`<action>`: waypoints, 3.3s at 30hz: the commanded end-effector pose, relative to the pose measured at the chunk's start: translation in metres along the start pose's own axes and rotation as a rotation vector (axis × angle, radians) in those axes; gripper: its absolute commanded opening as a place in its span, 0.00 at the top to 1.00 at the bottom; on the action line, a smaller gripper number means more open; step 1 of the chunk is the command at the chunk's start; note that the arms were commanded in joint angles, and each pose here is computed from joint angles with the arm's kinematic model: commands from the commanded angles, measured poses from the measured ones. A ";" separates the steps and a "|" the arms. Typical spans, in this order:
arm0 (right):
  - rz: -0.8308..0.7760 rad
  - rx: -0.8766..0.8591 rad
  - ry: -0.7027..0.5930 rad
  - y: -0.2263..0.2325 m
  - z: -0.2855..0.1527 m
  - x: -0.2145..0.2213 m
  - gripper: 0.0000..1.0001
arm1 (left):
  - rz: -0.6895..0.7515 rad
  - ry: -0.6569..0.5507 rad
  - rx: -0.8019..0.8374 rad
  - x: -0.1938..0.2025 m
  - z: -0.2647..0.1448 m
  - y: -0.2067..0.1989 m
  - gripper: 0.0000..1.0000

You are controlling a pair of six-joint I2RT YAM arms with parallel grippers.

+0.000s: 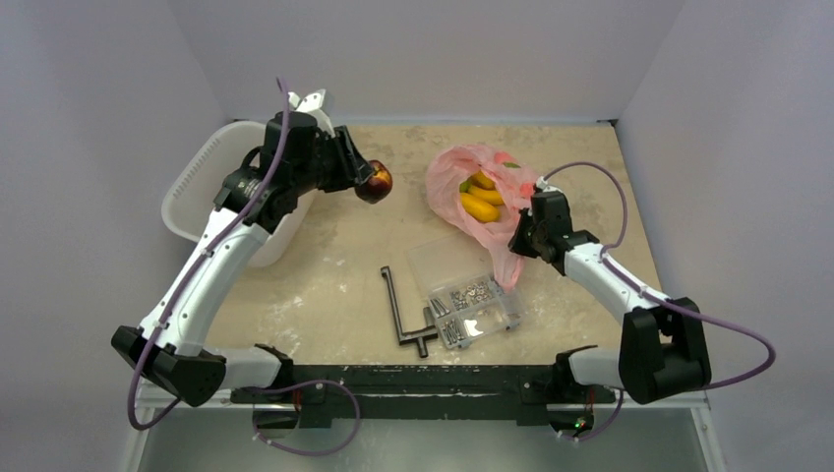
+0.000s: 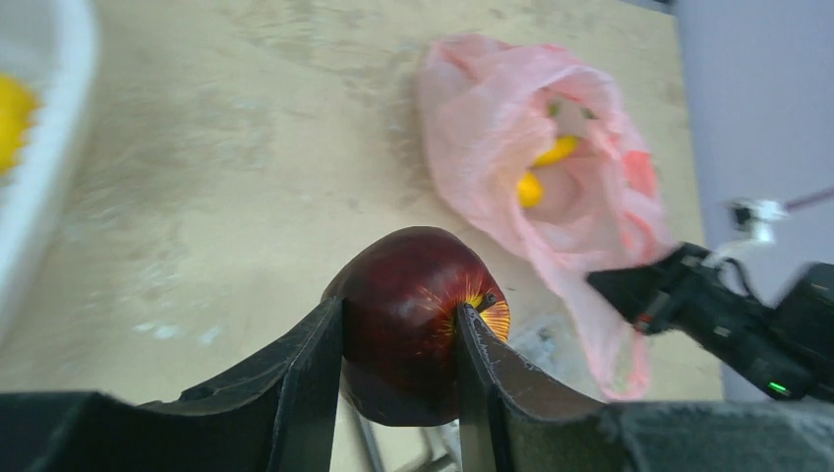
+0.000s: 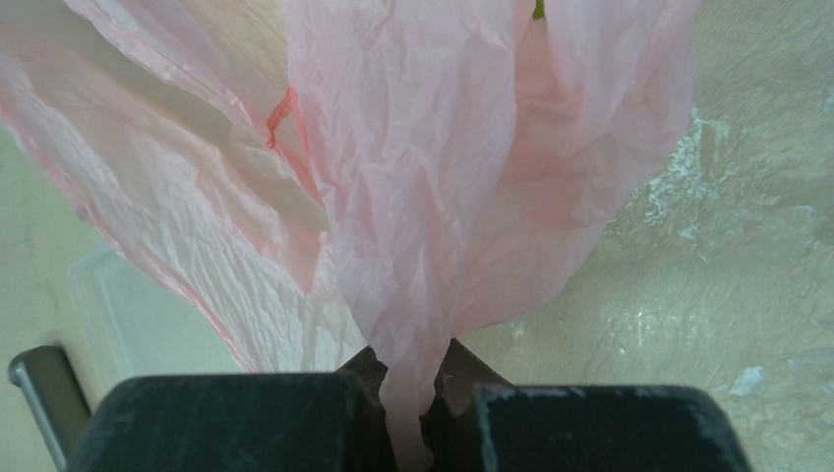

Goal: Take the fake fruits out of the plastic bag

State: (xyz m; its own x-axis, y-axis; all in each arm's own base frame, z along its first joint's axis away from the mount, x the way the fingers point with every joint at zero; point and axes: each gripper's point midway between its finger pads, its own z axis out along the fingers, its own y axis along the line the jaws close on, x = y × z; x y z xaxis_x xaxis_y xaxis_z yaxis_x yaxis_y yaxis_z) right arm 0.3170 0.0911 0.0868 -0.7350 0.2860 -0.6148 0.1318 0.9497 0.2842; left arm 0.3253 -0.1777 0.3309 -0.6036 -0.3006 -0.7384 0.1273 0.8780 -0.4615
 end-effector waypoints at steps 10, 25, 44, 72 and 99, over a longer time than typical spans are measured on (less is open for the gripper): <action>-0.034 -0.007 -0.026 0.017 -0.050 -0.045 1.00 | -0.022 -0.234 -0.723 -0.054 -0.043 0.189 1.00; -0.029 0.017 -0.048 0.021 -0.052 -0.063 1.00 | -0.159 -0.062 -0.983 -0.060 0.020 0.311 1.00; -0.070 0.033 -0.017 0.019 -0.050 -0.062 1.00 | -0.337 0.145 -1.038 -0.016 0.080 0.350 0.53; -0.093 -0.044 -0.027 0.033 -0.055 -0.068 1.00 | -0.434 0.221 0.054 0.062 0.089 -0.028 0.32; -0.104 -0.078 0.036 0.023 -0.051 -0.026 1.00 | -0.418 0.257 0.227 0.167 0.233 -0.185 0.76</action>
State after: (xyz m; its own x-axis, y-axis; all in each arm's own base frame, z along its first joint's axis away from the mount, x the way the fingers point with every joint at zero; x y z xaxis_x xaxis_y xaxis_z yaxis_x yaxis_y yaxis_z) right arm 0.2994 0.0938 0.1406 -0.7756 0.1764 -0.6060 0.0218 0.9671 0.2536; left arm 0.3529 -0.4697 0.1606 -0.8573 -0.4062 -0.3162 -0.0192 0.6391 -0.7689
